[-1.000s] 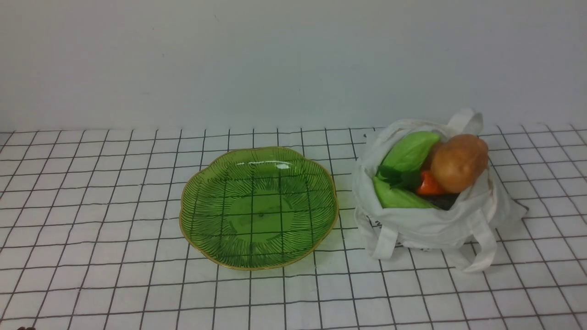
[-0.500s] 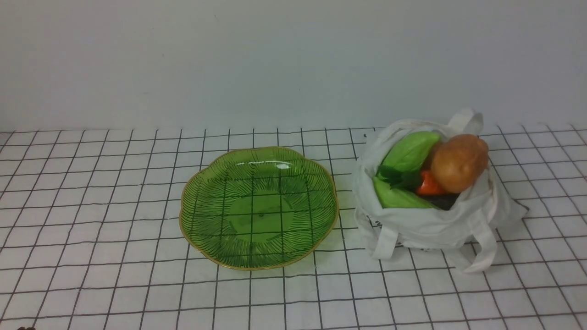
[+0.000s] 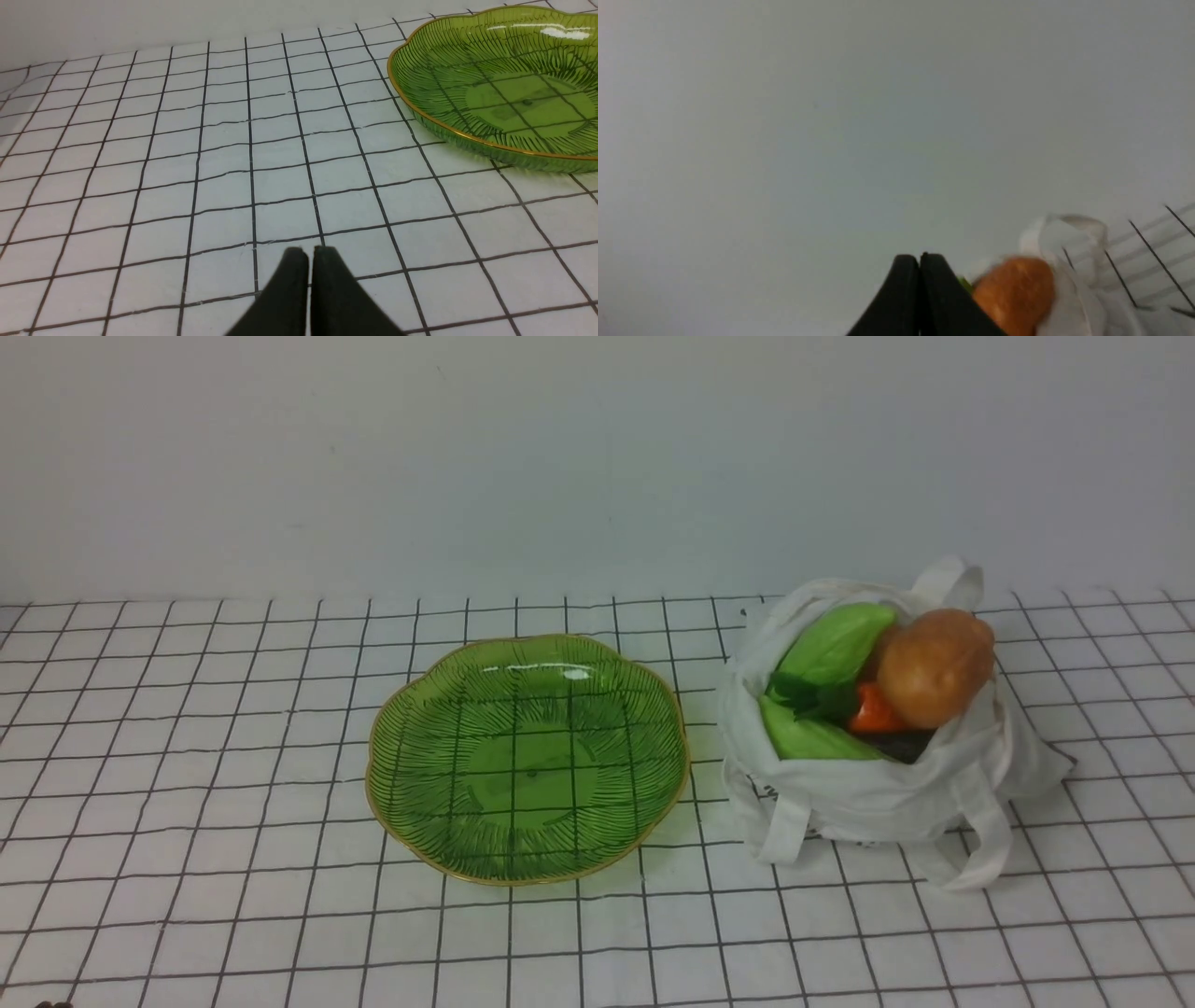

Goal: Take vegetables from bag on white checkered tablecloth place on plate.
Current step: 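Reach into the bag and grasp the item inside with the right gripper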

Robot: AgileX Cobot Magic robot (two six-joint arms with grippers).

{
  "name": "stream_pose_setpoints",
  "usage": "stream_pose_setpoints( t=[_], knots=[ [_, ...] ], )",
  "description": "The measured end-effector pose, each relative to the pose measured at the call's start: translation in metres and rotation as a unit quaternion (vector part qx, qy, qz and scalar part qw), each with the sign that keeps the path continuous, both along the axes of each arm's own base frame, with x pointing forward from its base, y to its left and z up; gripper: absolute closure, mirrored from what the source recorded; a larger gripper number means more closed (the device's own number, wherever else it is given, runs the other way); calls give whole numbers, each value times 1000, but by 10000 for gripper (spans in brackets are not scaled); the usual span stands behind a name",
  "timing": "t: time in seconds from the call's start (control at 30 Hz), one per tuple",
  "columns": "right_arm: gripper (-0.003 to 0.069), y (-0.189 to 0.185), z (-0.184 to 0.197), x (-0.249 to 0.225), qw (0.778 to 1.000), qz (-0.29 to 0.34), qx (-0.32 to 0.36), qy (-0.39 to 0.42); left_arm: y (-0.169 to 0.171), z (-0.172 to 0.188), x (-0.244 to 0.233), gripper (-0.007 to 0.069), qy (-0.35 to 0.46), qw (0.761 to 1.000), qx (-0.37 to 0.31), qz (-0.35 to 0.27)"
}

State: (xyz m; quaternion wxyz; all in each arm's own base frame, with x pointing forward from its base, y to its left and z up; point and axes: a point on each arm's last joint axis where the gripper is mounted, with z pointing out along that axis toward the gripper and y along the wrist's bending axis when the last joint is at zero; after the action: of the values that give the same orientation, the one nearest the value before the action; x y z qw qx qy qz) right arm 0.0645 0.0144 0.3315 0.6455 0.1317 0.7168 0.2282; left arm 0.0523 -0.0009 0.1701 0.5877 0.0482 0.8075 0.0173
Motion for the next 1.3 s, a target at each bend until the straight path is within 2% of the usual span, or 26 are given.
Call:
stream_pose_setpoints(
  t=[0.03, 0.13, 0.27, 0.37, 0.47, 0.63, 0.77, 0.8, 0.87, 0.9, 0.97, 1.03, 1.13, 1.3],
  knots=[
    [675, 2, 9, 13, 997, 19, -34, 59, 0, 0, 0, 634, 0, 1000, 0, 0],
    [675, 4, 18, 37, 986, 43, -73, 146, 0, 0, 0, 634, 0, 1000, 0, 0],
    [675, 7, 19, 81, 955, 83, -111, 262, 0, 0, 0, 634, 0, 1000, 0, 0],
    [673, 7, 18, 114, 940, 99, -125, 301, 0, 0, 0, 634, 0, 1000, 0, 0],
    [667, 7, 19, 132, 937, 102, -118, 314, 0, 0, 0, 634, 0, 1000, 0, 0],
    [606, 9, 20, 170, 932, 108, -96, 333, 0, 0, 0, 634, 0, 1000, 0, 0],
    [421, 10, 6, 208, 925, 109, -83, 354, 0, 0, 0, 634, 0, 1000, 0, 0],
    [410, 10, 5, 209, 925, 109, -81, 355, 0, 0, 0, 634, 0, 1000, 0, 0],
    [274, 11, -7, 225, 918, 108, -54, 377, 0, 0, 0, 634, 0, 1000, 0, 0],
    [238, 12, -10, 228, 917, 107, -45, 383, 0, 0, 0, 634, 0, 1000, 0, 0],
    [117, 13, -21, 243, 910, 106, -27, 399, 0, 0, 0, 634, 0, 1000, 0, 0],
    [39, 13, -27, 253, 907, 105, -23, 407, 0, 0, 0, 634, 0, 1000, 0, 0],
    [-19, 13, -38, 271, 902, 104, -19, 419, 0, 0, 0, 634, 0, 1000, 0, 0],
    [-32, 13, -53, 295, 895, 104, -10, 434, 0, 0, 0, 634, 0, 1000, 0, 0]
  ],
)
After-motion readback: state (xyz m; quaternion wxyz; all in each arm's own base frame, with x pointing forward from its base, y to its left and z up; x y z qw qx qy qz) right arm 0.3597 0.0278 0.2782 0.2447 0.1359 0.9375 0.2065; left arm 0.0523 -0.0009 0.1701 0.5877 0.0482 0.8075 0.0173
